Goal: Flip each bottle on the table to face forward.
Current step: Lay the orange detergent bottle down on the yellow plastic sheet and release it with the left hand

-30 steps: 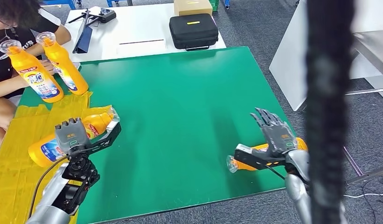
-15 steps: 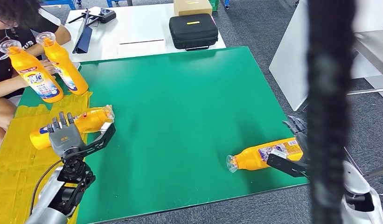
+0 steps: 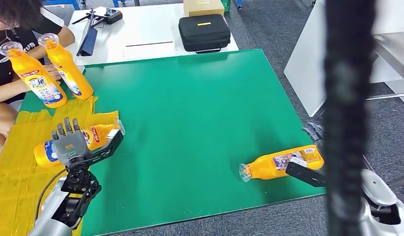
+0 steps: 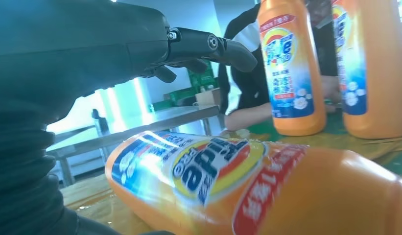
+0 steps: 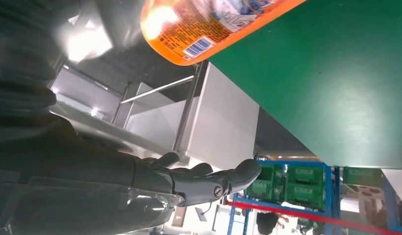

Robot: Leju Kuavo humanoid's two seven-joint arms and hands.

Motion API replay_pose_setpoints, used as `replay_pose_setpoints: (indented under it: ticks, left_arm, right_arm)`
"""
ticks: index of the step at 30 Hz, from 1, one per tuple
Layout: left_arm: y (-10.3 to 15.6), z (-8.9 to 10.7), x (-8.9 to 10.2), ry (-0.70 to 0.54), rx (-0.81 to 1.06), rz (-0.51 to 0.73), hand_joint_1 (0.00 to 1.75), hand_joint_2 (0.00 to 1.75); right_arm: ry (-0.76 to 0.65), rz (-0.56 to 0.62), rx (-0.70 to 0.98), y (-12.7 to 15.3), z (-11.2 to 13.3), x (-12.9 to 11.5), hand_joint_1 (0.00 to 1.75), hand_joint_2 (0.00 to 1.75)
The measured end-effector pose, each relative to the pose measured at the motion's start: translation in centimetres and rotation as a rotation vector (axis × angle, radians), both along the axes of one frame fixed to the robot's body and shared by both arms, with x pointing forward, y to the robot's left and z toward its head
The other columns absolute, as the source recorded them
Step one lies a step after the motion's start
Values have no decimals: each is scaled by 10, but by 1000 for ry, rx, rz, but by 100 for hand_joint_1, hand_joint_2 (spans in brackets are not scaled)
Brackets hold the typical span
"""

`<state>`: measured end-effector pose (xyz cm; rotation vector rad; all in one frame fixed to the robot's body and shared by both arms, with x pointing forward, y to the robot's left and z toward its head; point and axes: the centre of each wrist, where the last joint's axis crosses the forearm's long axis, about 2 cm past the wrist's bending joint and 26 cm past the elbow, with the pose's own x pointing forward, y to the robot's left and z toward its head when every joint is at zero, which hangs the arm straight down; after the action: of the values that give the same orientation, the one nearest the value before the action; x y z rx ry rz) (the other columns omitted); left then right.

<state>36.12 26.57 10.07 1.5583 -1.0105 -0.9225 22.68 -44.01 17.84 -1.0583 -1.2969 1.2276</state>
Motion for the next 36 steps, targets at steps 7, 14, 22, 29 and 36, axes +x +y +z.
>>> replay_pose_setpoints:
  ticks: [7,14,22,29,36]
  left_arm:
    - [-5,1,0,-15,-23,-10,0,175]
    - [-12,1,-2,-44,-51,-28,0,175]
    - [-20,4,-1,-51,-66,-30,0,175]
    - [-20,4,-1,-56,-68,-30,0,175]
    - [-21,4,-1,-56,-70,-40,0,175]
  right_arm:
    - [56,-5,1,-20,5,-4,0,175]
    - [176,-15,-14,-29,-9,5,0,175]
    - [232,-22,-19,-24,-28,27,0,175]
    - [253,-18,-18,-21,-35,31,0,175]
    - [257,-13,-40,-14,-40,36,0,175]
